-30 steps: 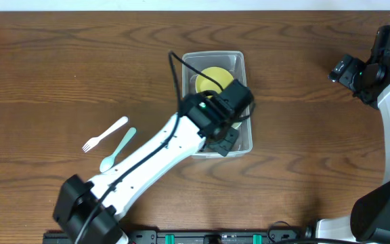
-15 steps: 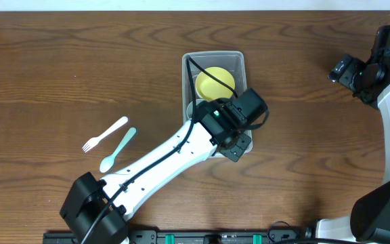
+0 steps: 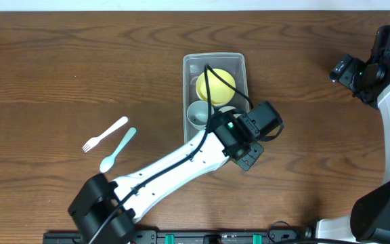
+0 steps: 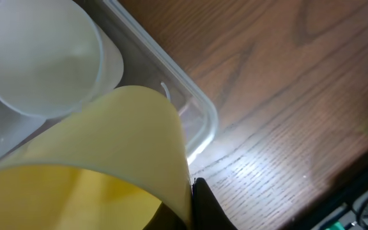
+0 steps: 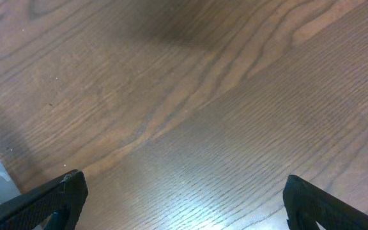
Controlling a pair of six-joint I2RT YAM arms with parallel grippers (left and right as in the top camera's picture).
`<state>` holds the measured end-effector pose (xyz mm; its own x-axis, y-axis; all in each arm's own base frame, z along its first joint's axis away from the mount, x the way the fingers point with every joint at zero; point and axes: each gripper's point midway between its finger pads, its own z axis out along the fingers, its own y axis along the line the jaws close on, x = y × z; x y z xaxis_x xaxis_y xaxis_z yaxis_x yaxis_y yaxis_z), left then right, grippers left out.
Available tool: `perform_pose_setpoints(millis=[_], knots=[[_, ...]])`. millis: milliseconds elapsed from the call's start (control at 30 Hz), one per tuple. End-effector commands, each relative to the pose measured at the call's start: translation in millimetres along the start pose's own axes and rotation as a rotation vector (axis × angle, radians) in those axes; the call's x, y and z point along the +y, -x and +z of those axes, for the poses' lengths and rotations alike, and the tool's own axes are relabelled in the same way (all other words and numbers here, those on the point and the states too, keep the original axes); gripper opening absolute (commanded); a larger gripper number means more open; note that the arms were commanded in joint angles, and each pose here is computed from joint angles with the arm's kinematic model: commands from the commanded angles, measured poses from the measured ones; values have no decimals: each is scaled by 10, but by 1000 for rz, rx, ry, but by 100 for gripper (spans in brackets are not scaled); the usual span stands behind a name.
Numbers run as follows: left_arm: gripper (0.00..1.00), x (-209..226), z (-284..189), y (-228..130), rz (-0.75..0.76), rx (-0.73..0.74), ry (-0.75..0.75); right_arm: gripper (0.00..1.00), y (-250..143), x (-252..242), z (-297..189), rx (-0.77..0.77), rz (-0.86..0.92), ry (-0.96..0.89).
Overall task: Pack container
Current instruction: 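Release yellow cup and swing left gripper toward the teal spoon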
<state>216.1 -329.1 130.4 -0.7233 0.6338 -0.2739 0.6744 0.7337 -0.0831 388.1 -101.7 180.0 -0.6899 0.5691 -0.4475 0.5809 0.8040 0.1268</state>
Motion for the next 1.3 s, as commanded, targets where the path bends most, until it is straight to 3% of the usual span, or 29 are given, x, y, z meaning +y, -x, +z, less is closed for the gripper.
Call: perform_pose_setpoints(millis=[0, 67, 200, 367, 667, 833, 933, 1067, 1267], knots=[[6, 1, 144, -51, -11, 41, 10, 99, -3, -16, 19, 4, 3, -7], [10, 1, 167, -49, -11, 44, 11, 99, -2, -17, 19, 4, 3, -7], [26, -12, 171, -1, -10, 25, 6, 99, -2, -17, 19, 4, 3, -7], [33, -27, 171, 56, -10, 1, -1, 99, -2, -16, 19, 4, 3, -6], [34, 57, 154, 112, -15, -24, 38, 99, -3, -16, 19, 4, 3, -7], [35, 309, -136, 195, -69, -57, 74, 99, -3, -16, 19, 4, 3, -7], [42, 675, -487, 232, -147, -108, 128, 99, -3, -16, 19, 4, 3, -7], [58, 1353, -924, 123, -315, -169, 205, 99, -2, -16, 19, 4, 3, -6], [60, 2373, -1169, -323, -608, -138, 309, 99, -2, -17, 19, 4, 3, -7]])
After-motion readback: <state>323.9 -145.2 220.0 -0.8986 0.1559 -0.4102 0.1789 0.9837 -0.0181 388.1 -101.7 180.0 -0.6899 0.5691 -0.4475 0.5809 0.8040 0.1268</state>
